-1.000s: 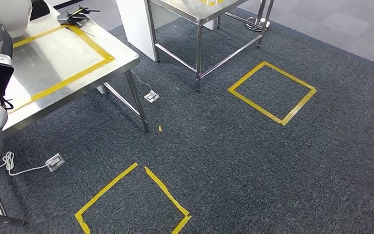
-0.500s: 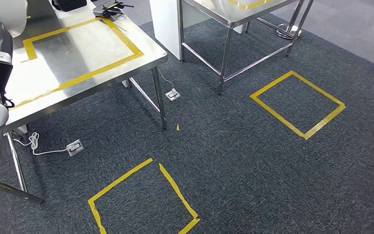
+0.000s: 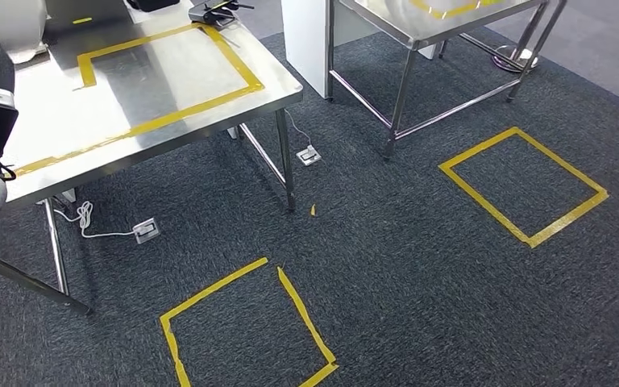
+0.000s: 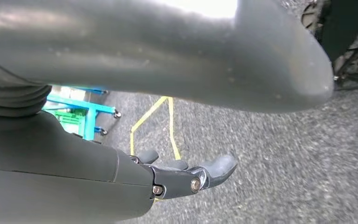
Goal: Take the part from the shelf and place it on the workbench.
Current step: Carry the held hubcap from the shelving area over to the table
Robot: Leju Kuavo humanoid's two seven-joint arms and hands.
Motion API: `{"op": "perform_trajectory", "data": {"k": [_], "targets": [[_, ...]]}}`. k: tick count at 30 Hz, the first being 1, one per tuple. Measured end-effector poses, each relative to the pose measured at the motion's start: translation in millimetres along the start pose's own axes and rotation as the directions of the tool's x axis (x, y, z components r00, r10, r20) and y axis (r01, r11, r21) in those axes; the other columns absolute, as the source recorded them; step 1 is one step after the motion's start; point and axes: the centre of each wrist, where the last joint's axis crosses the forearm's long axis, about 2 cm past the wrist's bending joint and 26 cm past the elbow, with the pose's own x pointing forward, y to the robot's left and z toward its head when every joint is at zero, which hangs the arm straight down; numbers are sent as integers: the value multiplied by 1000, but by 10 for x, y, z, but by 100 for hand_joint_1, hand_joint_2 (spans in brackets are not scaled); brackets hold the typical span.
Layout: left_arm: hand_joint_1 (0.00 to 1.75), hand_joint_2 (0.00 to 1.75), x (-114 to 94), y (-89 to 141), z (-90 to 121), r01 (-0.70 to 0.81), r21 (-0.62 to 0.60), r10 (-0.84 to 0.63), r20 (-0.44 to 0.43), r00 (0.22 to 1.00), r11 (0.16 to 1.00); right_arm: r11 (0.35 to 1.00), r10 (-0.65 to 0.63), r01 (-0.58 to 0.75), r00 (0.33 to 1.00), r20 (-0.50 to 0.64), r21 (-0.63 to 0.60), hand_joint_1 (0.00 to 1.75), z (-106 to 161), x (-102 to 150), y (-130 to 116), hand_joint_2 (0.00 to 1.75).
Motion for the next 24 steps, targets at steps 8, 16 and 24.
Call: {"op": "perform_trajectory", "data": {"k": [8,16,24], "targets": [[175,175,51,-66,-59,-16,6,16,-1,1000,1000,1000,-5,5,1000,1,2,0,0,1,-1,0],[175,175,70,-111,-76,-25,7,25,-2,1000,1000,1000,-8,8,1000,2,1,0,0,1,-4,0],[175,175,23,-125,-13,-21,0,21,-16,1000,1000,998,-66,66,998,6,11,0,-1,-8,-6,0]]}}
